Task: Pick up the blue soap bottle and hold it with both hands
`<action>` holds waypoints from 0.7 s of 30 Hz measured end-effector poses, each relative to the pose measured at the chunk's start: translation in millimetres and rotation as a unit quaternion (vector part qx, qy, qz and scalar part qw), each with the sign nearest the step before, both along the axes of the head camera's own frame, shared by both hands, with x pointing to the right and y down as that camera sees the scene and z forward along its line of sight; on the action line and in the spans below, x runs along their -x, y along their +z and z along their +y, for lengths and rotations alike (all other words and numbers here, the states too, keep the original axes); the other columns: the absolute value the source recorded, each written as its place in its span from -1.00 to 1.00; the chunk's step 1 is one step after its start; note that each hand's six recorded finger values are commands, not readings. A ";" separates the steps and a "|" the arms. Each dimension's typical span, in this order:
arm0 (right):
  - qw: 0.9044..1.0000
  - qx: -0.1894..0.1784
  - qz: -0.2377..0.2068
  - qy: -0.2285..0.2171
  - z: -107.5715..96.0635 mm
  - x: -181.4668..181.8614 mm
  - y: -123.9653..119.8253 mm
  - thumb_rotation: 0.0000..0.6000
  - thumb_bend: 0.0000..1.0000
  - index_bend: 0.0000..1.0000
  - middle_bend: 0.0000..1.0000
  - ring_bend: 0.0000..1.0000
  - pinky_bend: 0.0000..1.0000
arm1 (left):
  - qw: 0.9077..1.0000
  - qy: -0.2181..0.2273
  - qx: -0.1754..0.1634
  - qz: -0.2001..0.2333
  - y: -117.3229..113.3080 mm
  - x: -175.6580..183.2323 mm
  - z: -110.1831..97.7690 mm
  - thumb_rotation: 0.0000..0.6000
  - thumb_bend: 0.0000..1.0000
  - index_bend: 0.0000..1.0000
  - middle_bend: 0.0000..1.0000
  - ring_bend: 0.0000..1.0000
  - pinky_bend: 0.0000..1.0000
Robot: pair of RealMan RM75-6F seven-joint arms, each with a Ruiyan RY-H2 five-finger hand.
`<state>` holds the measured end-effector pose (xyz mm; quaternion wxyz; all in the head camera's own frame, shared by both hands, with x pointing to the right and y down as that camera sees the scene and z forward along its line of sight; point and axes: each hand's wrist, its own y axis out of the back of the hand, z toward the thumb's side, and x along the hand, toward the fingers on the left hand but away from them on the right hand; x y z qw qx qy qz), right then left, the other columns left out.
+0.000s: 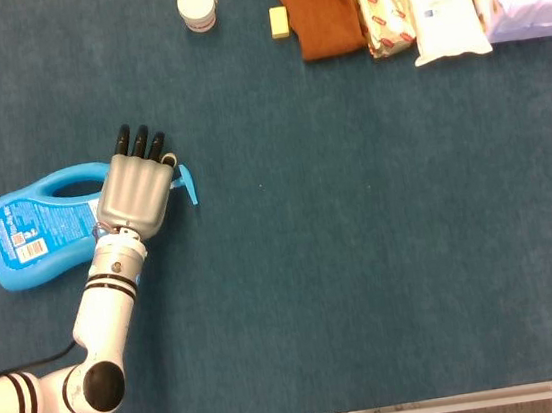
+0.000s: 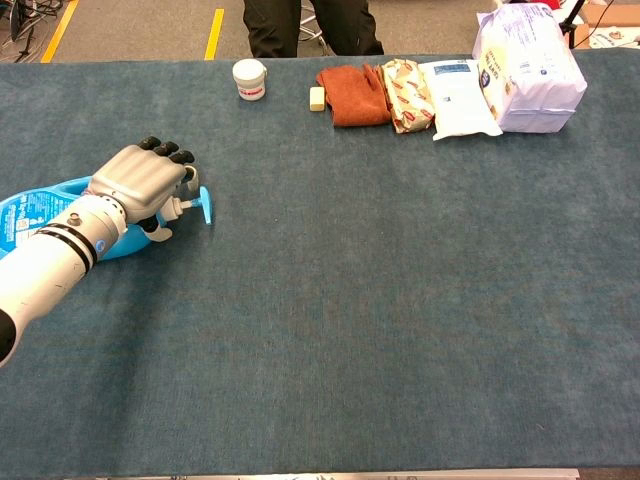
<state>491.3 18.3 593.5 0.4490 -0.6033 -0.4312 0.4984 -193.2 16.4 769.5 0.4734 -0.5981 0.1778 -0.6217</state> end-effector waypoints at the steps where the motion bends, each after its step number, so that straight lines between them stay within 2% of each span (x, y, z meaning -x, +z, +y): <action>1: 1.000 0.000 0.000 0.000 0.0 -0.2 0.5 1.00 -0.52 -0.41 -0.15 -0.25 -0.36 | 1.000 0.000 0.001 -0.001 0.4 0.4 1.1 1.00 -0.59 -0.34 -0.75 -0.94 -0.89; 7: 1.000 0.001 -0.003 -0.001 0.0 -1.2 2.4 1.00 -0.52 -0.41 -0.15 -0.25 -0.36 | 1.000 0.005 0.007 -0.008 -0.1 1.6 9.9 1.00 -0.52 -0.20 -0.72 -0.92 -0.89; 13: 1.000 0.001 -0.005 0.000 1.4 -3.0 2.9 1.00 -0.52 -0.41 -0.15 -0.25 -0.36 | 1.000 0.018 0.022 0.003 -7.6 -5.4 26.5 1.00 -0.52 -0.12 -0.70 -0.91 -0.89; 17: 1.000 0.000 -0.005 0.001 1.6 -4.8 2.8 1.00 -0.52 -0.40 -0.15 -0.25 -0.36 | 0.999 0.031 0.013 0.015 -14.8 -10.6 30.1 1.00 -0.52 -0.17 -0.69 -0.91 -0.89; 21: 1.000 -0.003 -0.007 0.001 1.3 -5.3 1.4 1.00 -0.52 -0.41 -0.15 -0.25 -0.36 | 0.999 0.033 0.002 0.006 -14.2 -6.3 27.3 1.00 -0.52 -0.21 -0.69 -0.91 -0.89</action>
